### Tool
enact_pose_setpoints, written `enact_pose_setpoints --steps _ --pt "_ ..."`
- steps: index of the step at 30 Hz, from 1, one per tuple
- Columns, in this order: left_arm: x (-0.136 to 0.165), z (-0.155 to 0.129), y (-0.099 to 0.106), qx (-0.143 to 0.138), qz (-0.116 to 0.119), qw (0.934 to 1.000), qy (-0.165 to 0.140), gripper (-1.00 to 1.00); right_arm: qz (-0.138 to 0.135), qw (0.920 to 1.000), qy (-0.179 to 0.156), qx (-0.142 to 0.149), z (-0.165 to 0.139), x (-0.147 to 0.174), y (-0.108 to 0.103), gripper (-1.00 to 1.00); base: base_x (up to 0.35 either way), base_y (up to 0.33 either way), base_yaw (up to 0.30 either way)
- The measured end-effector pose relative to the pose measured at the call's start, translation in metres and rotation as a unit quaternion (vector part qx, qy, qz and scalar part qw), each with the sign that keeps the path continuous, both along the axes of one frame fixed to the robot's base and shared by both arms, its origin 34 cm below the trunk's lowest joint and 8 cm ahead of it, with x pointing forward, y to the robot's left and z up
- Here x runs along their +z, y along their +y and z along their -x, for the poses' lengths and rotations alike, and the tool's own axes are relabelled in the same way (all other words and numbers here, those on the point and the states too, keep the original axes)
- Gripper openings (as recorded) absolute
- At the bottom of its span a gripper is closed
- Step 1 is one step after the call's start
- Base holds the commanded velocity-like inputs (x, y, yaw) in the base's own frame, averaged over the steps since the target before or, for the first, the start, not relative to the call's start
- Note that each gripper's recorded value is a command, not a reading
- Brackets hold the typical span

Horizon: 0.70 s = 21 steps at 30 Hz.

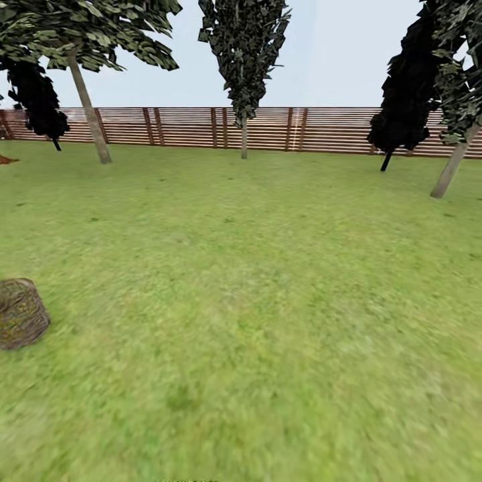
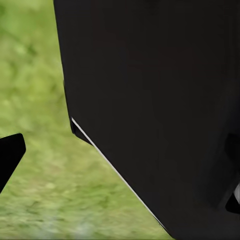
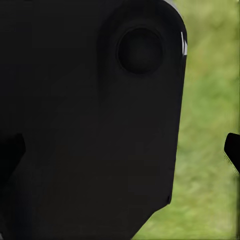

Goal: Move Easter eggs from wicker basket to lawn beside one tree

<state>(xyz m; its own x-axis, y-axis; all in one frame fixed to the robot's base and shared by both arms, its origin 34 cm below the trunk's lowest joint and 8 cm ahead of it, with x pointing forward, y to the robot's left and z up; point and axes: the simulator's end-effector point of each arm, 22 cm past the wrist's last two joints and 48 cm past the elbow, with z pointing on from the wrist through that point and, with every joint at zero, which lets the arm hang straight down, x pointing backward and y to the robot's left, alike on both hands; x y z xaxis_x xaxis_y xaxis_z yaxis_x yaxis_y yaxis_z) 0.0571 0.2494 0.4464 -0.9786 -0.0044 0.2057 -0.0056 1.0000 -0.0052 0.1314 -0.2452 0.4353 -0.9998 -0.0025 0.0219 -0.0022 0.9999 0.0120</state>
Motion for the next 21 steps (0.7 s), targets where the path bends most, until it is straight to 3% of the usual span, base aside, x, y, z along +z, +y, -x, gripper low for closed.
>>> enact_pose_setpoints --steps 21 --pt "-0.0002 -0.0008 0.0002 0.000 0.000 1.0000 -0.001 1.00 0.000 1.0000 -0.001 0.001 -0.0008 0.0000 0.0002 1.00 0.000 0.000 0.286"
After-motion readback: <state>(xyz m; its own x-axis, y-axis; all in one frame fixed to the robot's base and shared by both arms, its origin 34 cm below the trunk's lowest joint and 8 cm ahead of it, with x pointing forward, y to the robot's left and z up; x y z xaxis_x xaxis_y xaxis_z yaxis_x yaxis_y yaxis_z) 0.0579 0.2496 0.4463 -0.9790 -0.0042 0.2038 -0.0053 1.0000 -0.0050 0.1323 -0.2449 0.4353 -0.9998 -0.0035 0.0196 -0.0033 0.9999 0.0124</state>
